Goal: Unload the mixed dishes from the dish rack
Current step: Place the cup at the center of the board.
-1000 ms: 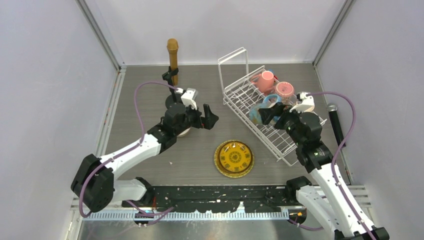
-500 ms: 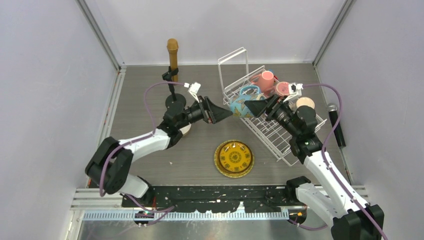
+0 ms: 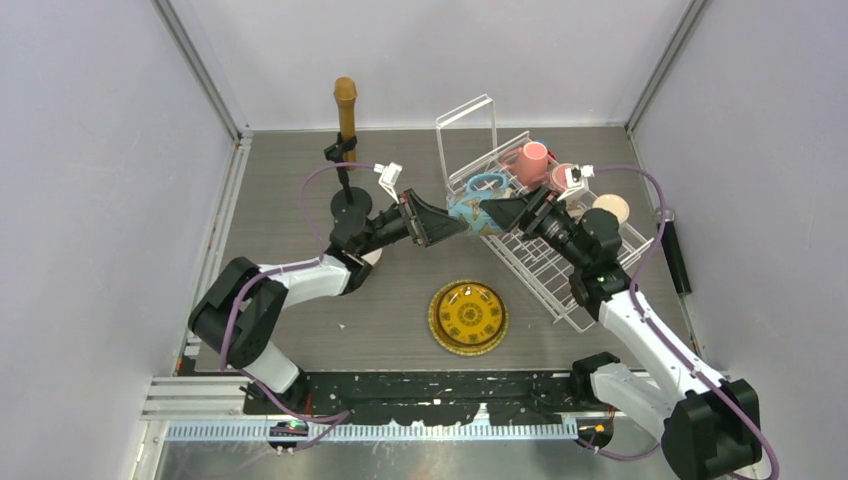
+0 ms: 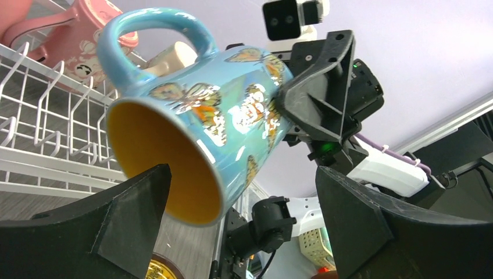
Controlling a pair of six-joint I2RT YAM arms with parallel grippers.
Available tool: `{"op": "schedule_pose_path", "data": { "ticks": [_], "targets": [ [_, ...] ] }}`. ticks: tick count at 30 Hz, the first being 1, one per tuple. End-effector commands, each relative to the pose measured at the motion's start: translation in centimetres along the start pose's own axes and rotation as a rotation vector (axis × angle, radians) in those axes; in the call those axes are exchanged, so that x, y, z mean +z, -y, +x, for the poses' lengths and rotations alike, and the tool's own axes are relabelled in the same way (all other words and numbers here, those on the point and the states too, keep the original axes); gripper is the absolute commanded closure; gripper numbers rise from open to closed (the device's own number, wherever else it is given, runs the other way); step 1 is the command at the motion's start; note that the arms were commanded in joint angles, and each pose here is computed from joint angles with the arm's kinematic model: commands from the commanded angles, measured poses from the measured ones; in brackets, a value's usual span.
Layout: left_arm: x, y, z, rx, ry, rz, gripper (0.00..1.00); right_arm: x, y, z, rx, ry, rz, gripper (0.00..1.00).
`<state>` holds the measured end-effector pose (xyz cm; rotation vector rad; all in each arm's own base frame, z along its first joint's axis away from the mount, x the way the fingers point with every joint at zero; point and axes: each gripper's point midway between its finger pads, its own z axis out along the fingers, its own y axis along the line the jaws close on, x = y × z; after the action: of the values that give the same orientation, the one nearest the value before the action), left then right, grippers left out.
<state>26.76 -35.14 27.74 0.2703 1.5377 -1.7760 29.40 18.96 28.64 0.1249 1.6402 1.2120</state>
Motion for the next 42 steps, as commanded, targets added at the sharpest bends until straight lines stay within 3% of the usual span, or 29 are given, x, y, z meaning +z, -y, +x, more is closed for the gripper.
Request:
{"op": "schedule_pose_path", "data": {
  "ticks": [1, 5, 13, 15, 16, 17, 18, 19, 20, 22, 33, 42],
  "targets": [
    [0.3, 3.6, -1.5, 0.098, 0.031, 0.109, 0.00, 0.3, -5.1, -3.4, -0.037, 0.130, -0.191, 1.00],
    [0.7, 3.6, -1.2, 0.093, 0.015, 0.109, 0.14, 0.8, -5.5, -3.0, -0.018, 0.132, -0.214, 1.00],
    [1.2, 3.1, -1.4, 0.085, 0.019, 0.107, 0.75, 1.3, -5.2, -1.8, 0.020, 0.106, -0.225, 0.99],
    [1.2, 3.1, -1.3, 0.083, 0.017, 0.109, 0.90, 1.3, -4.9, -1.7, 0.022, 0.103, -0.208, 0.94],
    [1.2, 3.1, -1.3, 0.083, 0.016, 0.109, 0.99, 1.2, -4.8, -1.8, 0.013, 0.103, -0.201, 0.80],
    [1.2, 3.1, -1.3, 0.085, 0.016, 0.110, 1.00, 1.2, -4.3, -1.6, 0.016, 0.096, -0.171, 0.70],
    [1.1, 3.2, -1.3, 0.088, 0.014, 0.112, 1.00, 1.2, -4.2, -1.7, 0.003, 0.096, -0.159, 0.45],
    [1.1, 3.3, -1.3, 0.093, 0.013, 0.114, 1.00, 1.0, -3.6, -1.6, 0.009, 0.095, -0.120, 0.34],
    [1.0, 3.3, -1.2, 0.097, 0.012, 0.115, 1.00, 1.0, -3.3, -1.9, 0.008, 0.111, -0.097, 0.15],
    [0.9, 3.4, -1.2, 0.102, 0.010, 0.115, 1.00, 0.6, -2.8, -2.0, 0.006, 0.126, -0.060, 0.03],
    [0.1, 4.4, -1.5, 0.147, 0.025, 0.114, 1.00, -2.1, 0.7, -2.8, -0.018, 0.208, 0.158, 0.00],
    [-0.2, 4.6, -1.6, 0.148, 0.032, 0.137, 1.00, -2.8, 0.9, -3.5, 0.003, 0.264, 0.171, 0.00]
  ]
}}
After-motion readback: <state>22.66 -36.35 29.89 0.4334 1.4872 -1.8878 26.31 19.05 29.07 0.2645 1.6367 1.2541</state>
